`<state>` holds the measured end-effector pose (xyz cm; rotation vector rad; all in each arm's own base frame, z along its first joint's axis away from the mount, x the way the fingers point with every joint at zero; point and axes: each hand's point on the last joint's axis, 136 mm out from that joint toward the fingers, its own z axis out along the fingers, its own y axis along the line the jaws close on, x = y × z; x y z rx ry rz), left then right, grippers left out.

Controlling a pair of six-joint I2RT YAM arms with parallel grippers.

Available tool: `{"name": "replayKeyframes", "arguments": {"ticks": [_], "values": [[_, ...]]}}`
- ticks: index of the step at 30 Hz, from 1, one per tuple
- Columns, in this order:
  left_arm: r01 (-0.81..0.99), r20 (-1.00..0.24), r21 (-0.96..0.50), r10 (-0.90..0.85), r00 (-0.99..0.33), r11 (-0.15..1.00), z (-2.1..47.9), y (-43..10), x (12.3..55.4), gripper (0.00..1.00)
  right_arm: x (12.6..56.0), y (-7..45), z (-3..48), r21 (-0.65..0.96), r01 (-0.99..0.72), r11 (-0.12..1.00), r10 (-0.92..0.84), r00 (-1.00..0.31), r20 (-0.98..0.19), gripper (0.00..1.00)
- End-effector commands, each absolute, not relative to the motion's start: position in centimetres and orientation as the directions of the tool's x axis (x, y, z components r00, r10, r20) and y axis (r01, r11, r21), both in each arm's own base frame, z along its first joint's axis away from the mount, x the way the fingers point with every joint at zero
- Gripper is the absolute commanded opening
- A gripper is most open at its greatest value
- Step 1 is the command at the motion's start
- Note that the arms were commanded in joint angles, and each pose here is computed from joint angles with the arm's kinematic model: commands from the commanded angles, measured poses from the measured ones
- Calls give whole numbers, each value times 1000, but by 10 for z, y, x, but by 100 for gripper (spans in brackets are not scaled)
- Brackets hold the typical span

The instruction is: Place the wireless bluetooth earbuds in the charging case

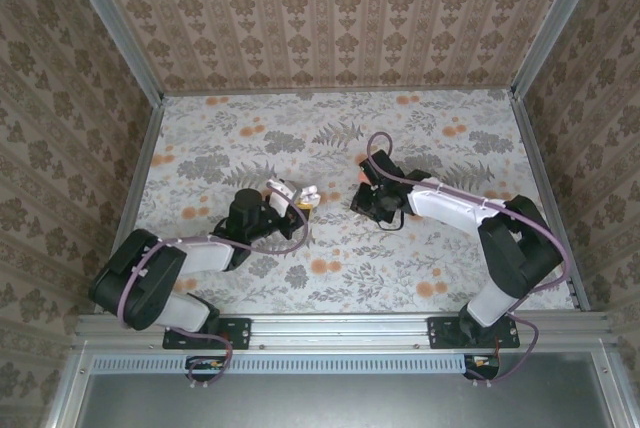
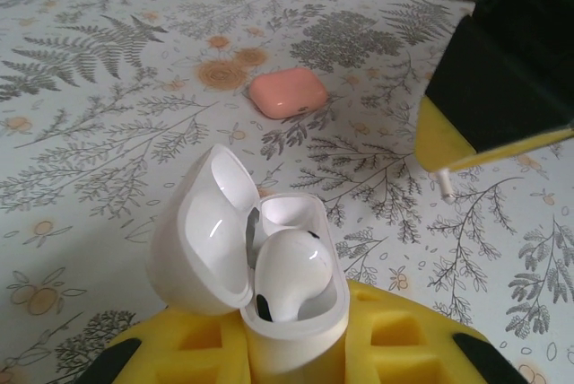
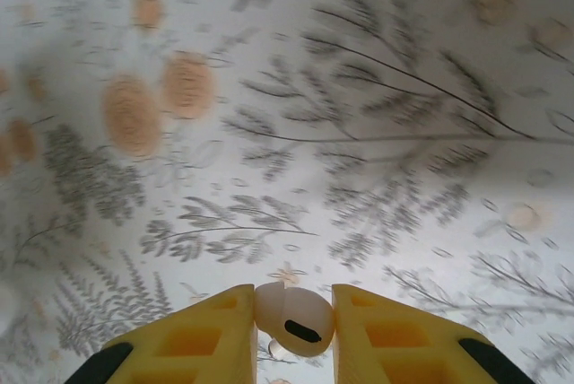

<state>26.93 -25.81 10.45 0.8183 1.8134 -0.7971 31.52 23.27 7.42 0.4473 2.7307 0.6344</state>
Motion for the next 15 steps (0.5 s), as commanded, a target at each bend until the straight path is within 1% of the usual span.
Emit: {"name": "replayKeyframes", "arguments": {"ticks": [1, 8, 11, 15], "values": [[850, -949, -187, 133, -286, 492, 121, -270, 267, 5, 337, 252, 110, 529, -3, 849, 260, -869, -421, 25], [871, -954, -196, 119, -277, 451, 125, -278, 267, 5, 344, 275, 147, 503, -260, 824, 144, -762, -631, 24], [873, -953, -209, 108, -283, 440, 127, -280, 268, 5, 342, 277, 156, 489, -316, 813, 132, -718, -684, 24], [880, -955, -227, 82, -285, 418, 132, -283, 267, 5, 338, 280, 160, 469, -368, 803, 108, -684, -721, 24]]}}
